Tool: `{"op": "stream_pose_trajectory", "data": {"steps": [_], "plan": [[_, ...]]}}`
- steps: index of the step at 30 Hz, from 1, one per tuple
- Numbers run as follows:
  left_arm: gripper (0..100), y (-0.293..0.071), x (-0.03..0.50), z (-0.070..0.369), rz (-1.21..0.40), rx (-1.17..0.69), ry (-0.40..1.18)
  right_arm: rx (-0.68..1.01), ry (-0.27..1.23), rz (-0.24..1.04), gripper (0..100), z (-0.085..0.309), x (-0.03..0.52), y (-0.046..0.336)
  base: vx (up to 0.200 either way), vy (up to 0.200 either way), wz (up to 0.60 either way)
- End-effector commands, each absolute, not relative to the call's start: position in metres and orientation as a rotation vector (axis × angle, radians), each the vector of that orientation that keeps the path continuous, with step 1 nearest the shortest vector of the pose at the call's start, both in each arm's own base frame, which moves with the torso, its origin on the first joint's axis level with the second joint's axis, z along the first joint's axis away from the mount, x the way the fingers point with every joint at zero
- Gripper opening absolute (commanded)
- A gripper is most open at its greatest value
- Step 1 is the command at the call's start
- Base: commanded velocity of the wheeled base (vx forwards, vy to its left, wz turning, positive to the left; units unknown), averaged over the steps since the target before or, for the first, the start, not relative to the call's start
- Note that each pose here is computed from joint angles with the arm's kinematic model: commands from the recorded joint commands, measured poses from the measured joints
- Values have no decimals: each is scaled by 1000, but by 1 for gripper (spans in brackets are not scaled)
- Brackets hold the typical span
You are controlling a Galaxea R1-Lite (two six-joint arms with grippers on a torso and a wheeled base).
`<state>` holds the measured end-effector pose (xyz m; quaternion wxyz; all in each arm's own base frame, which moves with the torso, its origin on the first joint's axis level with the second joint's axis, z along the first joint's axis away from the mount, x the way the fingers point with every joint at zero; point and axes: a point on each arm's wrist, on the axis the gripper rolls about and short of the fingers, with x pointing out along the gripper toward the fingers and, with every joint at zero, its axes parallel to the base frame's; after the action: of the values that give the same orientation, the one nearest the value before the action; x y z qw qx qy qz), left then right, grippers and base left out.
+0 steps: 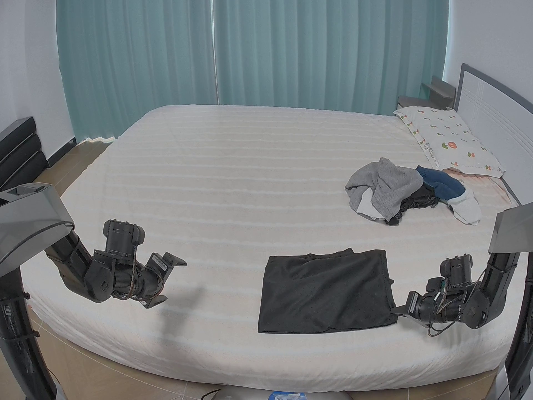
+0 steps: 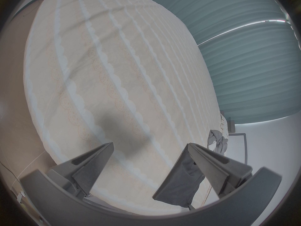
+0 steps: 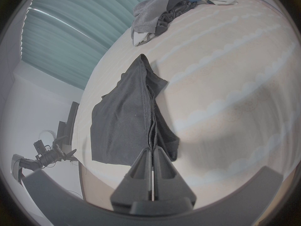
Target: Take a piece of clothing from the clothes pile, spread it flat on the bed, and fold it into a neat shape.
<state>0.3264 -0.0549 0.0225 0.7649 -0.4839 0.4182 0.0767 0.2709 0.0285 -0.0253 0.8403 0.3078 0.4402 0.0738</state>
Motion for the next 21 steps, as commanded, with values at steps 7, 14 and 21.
{"op": "stream_pose_trajectory", "data": {"steps": [7, 14, 21], "plan": [[100, -55, 326, 22, 167, -1054, 909, 639, 942, 108, 0, -29, 259, 6, 0, 0, 0], [100, -55, 326, 22, 169, -1055, 909, 637, 947, 113, 0, -30, 259, 7, 0, 0, 0], [100, -55, 326, 22, 169, -1055, 909, 635, 943, 117, 100, -29, 259, 7, 0, 0, 0]]}}
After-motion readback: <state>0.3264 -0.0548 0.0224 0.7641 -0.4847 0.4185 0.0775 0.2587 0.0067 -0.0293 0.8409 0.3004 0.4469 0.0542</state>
